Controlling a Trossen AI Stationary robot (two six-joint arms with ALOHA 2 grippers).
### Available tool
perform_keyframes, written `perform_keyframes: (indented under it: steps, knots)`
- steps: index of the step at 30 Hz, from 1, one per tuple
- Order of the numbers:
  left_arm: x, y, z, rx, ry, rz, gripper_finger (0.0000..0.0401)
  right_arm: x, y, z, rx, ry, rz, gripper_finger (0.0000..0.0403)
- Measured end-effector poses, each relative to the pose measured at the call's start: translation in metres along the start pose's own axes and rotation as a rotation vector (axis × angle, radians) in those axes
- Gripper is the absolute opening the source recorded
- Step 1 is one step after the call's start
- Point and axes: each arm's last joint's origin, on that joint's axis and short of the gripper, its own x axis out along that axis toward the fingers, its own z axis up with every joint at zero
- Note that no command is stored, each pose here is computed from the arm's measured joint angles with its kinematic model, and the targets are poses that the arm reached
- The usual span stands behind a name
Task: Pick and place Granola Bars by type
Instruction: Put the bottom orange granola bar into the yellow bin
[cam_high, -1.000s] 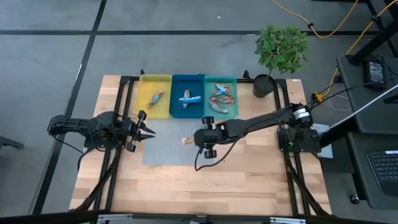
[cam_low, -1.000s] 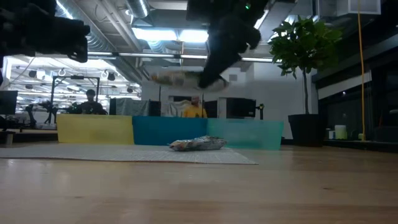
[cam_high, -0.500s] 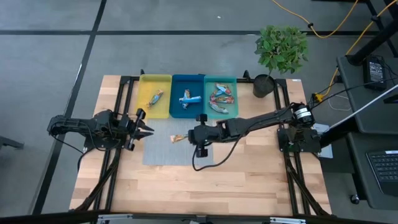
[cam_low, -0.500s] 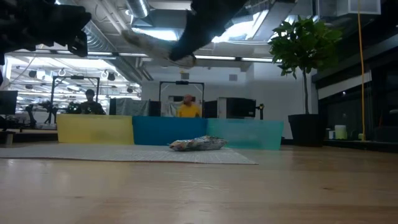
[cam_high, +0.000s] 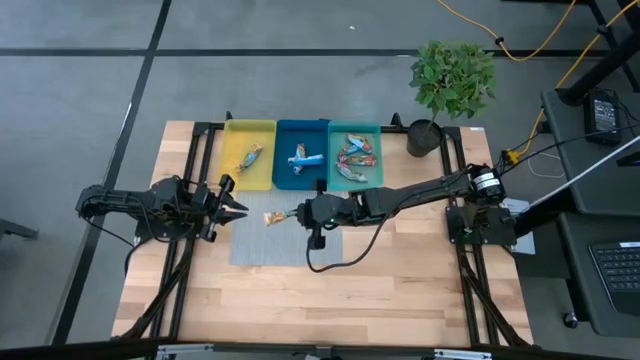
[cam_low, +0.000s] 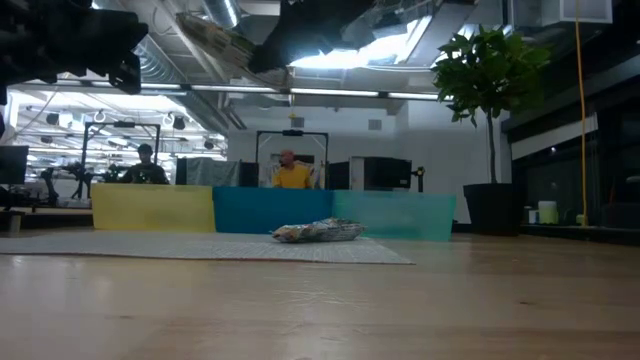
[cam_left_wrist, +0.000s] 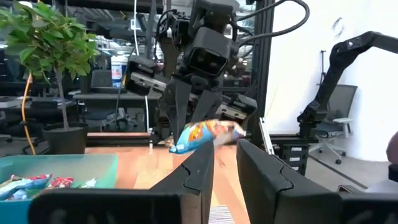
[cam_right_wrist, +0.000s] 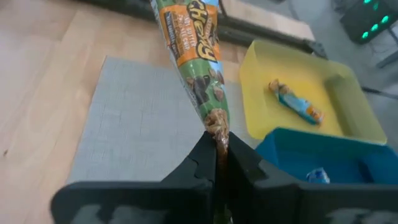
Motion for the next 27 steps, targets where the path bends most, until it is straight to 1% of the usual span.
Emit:
perform_keyframes:
  steps: [3,6,9,12,15,18,21,23,27]
  knots:
    - [0.0,0.001,0.0,0.0,-0.001,0.033,0.0079,0.001,-0.003,0.004,0.002,-0.039,-0.006,0.0021]
    - [0.0,0.001,-0.001,0.006,0.008,0.035,0.0108,0.002,-0.007,0.007,0.013,-0.076,-0.015,0.0036]
    - [0.0,0.001,-0.001,0.006,0.009,0.024,0.0148,0.003,-0.011,0.01,0.025,-0.117,0.017,0.0037]
    - [0.0,0.001,-0.001,0.006,0.008,0.034,0.0191,0.004,-0.016,0.012,0.035,-0.151,0.052,0.0022]
    - [0.0,0.002,0.0,0.016,-0.001,0.06,0.0231,0.005,-0.02,0.014,0.043,-0.176,0.066,0.0017]
    - [0.0,0.003,0.0,0.027,-0.009,0.101,0.0261,0.005,-0.023,0.014,0.052,-0.188,0.059,0.002]
    - [0.0,0.003,0.002,0.049,-0.026,0.115,0.0278,0.006,-0.026,0.015,0.059,-0.198,0.053,0.0037]
    - [0.001,0.003,0.004,0.048,-0.033,0.123,0.0282,0.006,-0.029,0.015,0.063,-0.202,0.048,0.0039]
    - [0.005,0.003,0.017,0.051,-0.04,0.137,0.0283,0.008,-0.036,0.015,0.072,-0.22,0.059,0.0023]
